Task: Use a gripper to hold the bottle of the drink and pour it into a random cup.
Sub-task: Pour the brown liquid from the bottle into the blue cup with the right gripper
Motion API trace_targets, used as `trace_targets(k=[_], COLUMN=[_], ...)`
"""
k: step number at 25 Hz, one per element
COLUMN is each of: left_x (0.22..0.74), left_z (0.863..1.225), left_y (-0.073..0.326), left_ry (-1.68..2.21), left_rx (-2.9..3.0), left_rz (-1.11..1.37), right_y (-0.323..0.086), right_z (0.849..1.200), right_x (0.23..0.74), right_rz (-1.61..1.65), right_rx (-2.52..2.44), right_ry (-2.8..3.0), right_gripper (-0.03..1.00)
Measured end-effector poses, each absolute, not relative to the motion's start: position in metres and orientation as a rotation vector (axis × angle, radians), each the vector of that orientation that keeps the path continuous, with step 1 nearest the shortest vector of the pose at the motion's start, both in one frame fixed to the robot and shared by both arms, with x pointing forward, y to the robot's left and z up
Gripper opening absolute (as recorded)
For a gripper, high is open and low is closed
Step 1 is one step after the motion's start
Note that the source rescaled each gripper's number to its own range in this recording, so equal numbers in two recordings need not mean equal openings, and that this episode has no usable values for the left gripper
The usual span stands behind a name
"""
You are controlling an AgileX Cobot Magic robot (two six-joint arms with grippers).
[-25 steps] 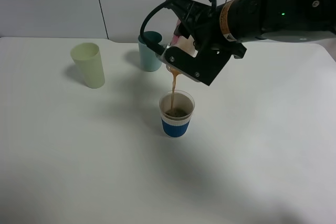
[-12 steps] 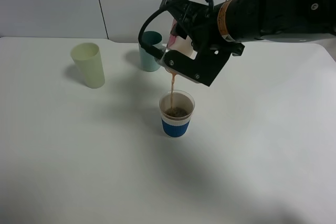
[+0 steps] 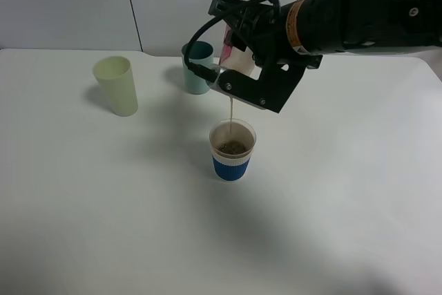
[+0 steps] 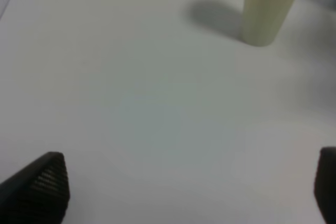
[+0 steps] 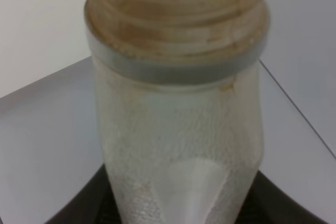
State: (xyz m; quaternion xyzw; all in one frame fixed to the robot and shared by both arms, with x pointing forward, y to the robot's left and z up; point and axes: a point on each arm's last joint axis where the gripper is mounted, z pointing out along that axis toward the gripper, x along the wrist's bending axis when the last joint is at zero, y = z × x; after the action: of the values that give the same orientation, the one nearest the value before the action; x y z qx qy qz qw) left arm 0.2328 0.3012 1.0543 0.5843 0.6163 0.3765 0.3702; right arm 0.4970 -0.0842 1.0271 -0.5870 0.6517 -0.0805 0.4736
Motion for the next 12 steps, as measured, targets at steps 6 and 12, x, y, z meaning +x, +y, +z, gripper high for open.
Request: trace_targets(k=[6, 12], left_x=[0.2328, 0.2328], left_z=[1.0543, 1.0543], left_y=[0.3012, 0.3012], left_ry=[1.581, 1.581], left_rx=[1.499, 1.499], left_rz=[0.966, 0.966], right_y=[-0.0820, -0.0789], right_z=[1.0279, 1.0286], right_x=[0.4962, 0.4943], right_rz=[-0.176, -0.157], right_rx=[-1.446, -1.460], right_ry=[1.570, 1.544], right_gripper=[0.00, 0.00])
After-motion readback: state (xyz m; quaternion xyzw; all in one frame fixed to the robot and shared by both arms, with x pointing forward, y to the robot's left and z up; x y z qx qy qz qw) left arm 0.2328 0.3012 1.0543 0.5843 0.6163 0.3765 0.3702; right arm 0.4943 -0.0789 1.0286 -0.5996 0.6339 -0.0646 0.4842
